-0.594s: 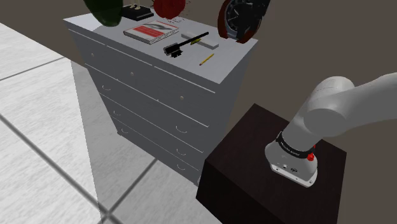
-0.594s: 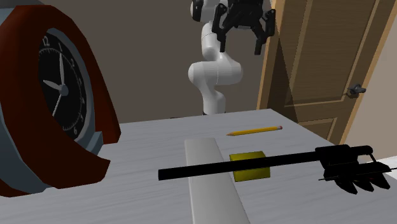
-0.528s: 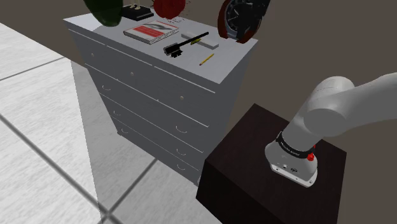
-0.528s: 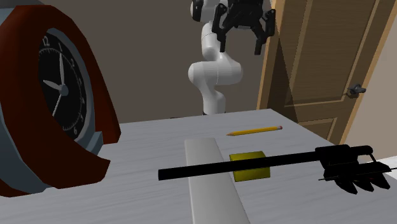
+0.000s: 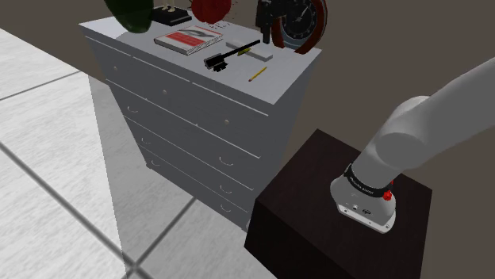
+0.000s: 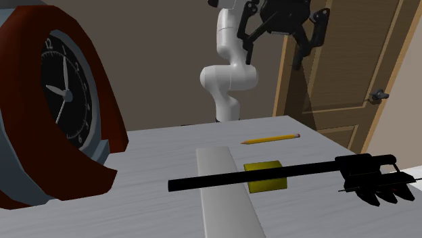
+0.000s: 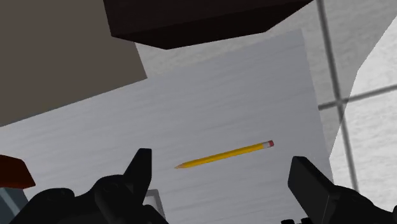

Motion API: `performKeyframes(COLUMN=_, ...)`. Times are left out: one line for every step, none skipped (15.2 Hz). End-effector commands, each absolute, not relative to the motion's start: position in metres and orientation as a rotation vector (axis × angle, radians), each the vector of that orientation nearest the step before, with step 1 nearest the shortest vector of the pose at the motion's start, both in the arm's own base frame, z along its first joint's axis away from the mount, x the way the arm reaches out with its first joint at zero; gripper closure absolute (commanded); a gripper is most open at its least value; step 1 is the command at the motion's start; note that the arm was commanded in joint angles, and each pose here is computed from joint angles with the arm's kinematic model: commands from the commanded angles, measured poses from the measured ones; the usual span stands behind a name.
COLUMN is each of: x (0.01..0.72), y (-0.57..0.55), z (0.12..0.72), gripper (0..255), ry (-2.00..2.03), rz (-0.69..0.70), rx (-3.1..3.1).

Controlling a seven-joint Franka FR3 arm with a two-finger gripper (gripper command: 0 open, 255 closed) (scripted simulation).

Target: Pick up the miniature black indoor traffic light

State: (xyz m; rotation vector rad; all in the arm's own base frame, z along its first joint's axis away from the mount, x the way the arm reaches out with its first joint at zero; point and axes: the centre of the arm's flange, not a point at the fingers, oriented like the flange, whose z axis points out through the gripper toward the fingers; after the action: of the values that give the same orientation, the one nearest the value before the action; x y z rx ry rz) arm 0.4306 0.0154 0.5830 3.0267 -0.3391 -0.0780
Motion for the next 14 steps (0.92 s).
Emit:
performKeyframes(x=0.465, y=0.010, z=0.577, gripper=0, ry=-0.440, rz=-0.145, rx=3.005)
performKeyframes(x=0.481, y=0.008, z=0.573, gripper=0, ry=-0.488, rz=-0.176, rx=2.993)
performKeyframes(x=0.497, y=0.005, z=0.569, gripper=0, ry=-0.535, rz=-0.208, rx=2.980)
performKeyframes(x=0.512, y=0.001, z=0.564, gripper=0, ry=-0.582, rz=-0.239, rx=2.966)
performKeyframes(x=0.528, y=-0.003, z=0.560, gripper=0, ry=-0.629, rz=-0.271, rx=2.951)
performKeyframes(x=0.543, y=-0.007, z=0.555, gripper=0, ry=-0.676, rz=-0.302, rx=2.935)
performKeyframes(x=0.558, y=-0.012, z=0.549, gripper=0, ry=-0.722, rz=-0.333, rx=2.917)
performKeyframes(x=0.573, y=-0.018, z=0.544, gripper=0, ry=-0.768, rz=-0.364, rx=2.899)
performKeyframes(x=0.587, y=-0.024, z=0.538, gripper=0, ry=-0.813, rz=-0.394, rx=2.880)
performKeyframes(x=0.601, y=-0.030, z=0.532, gripper=0, ry=-0.858, rz=-0.425, rx=2.860)
performKeyframes(x=0.615, y=-0.037, z=0.525, gripper=0, ry=-0.903, rz=-0.455, rx=2.838)
performKeyframes(x=0.628, y=-0.044, z=0.518, gripper=0, ry=-0.948, rz=-0.485, rx=2.816)
performKeyframes(x=0.641, y=-0.052, z=0.511, gripper=0, ry=-0.992, rz=-0.515, rx=2.793)
performKeyframes(x=0.654, y=-0.061, z=0.504, gripper=0, ry=-1.035, rz=-0.544, rx=2.769)
